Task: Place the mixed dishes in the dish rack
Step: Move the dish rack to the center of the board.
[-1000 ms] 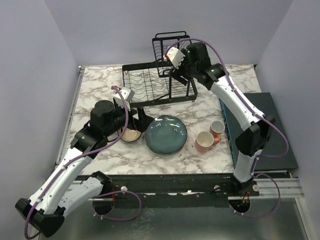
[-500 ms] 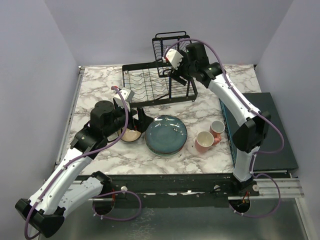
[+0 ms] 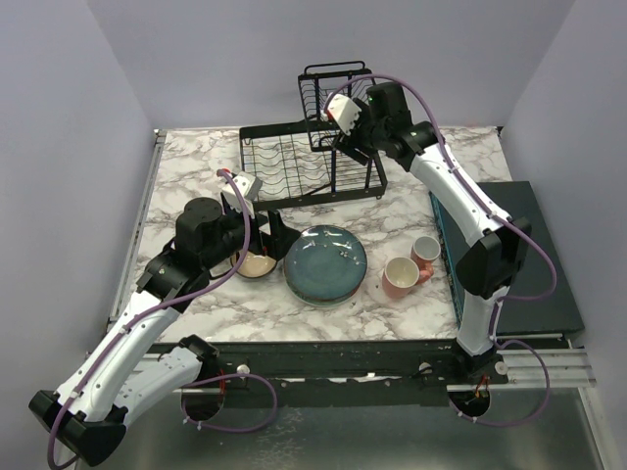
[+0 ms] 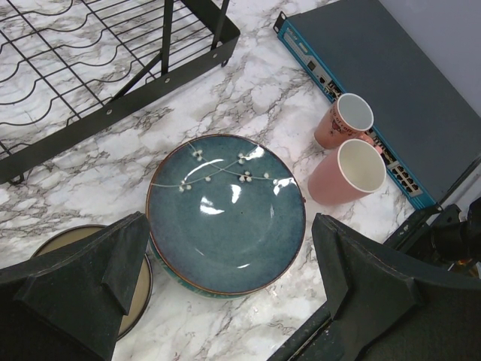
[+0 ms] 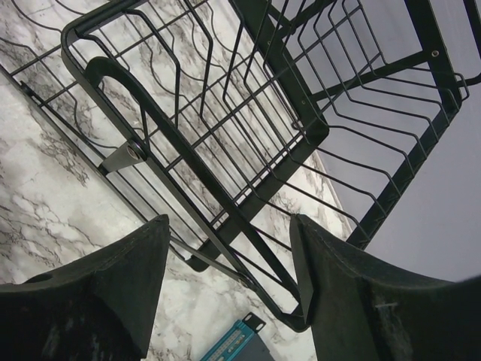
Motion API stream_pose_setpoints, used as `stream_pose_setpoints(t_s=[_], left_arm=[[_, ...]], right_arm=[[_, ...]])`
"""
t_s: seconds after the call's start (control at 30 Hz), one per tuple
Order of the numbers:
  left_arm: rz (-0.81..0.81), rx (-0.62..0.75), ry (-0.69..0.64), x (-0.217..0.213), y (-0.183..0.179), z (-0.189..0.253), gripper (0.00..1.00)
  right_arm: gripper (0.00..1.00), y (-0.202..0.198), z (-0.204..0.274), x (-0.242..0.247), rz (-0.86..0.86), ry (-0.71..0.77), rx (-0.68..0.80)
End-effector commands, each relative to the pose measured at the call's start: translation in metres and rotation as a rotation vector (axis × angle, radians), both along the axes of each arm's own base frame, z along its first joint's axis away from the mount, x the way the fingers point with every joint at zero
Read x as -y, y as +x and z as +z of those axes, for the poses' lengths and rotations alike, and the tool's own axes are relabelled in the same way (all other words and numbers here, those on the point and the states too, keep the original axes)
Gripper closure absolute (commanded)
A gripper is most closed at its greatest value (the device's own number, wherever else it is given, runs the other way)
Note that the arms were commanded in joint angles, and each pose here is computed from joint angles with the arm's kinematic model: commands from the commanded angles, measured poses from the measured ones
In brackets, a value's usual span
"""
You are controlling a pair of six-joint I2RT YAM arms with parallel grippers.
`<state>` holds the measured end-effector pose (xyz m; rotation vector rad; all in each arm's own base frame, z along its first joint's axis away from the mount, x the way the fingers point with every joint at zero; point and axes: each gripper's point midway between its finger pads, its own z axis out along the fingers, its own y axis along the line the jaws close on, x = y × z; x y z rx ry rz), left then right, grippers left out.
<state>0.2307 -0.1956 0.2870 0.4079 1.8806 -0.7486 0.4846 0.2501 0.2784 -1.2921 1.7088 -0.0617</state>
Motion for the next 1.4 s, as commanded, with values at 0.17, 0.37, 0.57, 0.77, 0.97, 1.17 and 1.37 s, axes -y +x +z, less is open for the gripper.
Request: stream_pose_setpoints(t_s=[0.17,0.37,0.57,0.77,0.97,1.17,1.37], left_arm=[[-0.022,0.0,-0.007,0.001,-0.004,-0.001,0.01],[-0.022,-0.005,-0.002,0.002,-0.003,-0.003,0.01],[-0.021,-0.006,0.0,0.002,-0.003,-0.004,0.01],[-0.023,-0.009,0.002,0.002,-0.003,-0.005,0.01],[-0.022,-0.012,0.004,0.002,-0.002,-0.006,0.01],[-0.025,-0.015,0.004,0.003,-0.002,-0.007,0.01],[-0.026,-0.017,0.005,0.003,-0.002,-0.007,0.01]], right_arm=[[0.47,-0.004,-0.009,-0.004,0.021,0.016,-0.048],[0.67,-0.013,-0.007,-0.005,0.03,0.032,-0.075],[0.86,-0.02,-0.006,-0.004,0.029,0.044,-0.093],[1.0,-0.023,-0.001,-0.006,0.024,0.073,-0.103],[1.0,-0.028,0.002,-0.006,0.002,0.111,-0.132],[1.0,-0.032,0.008,-0.002,-0.052,0.154,-0.141],[1.0,-0.036,0.017,0.003,-0.114,0.21,-0.139]])
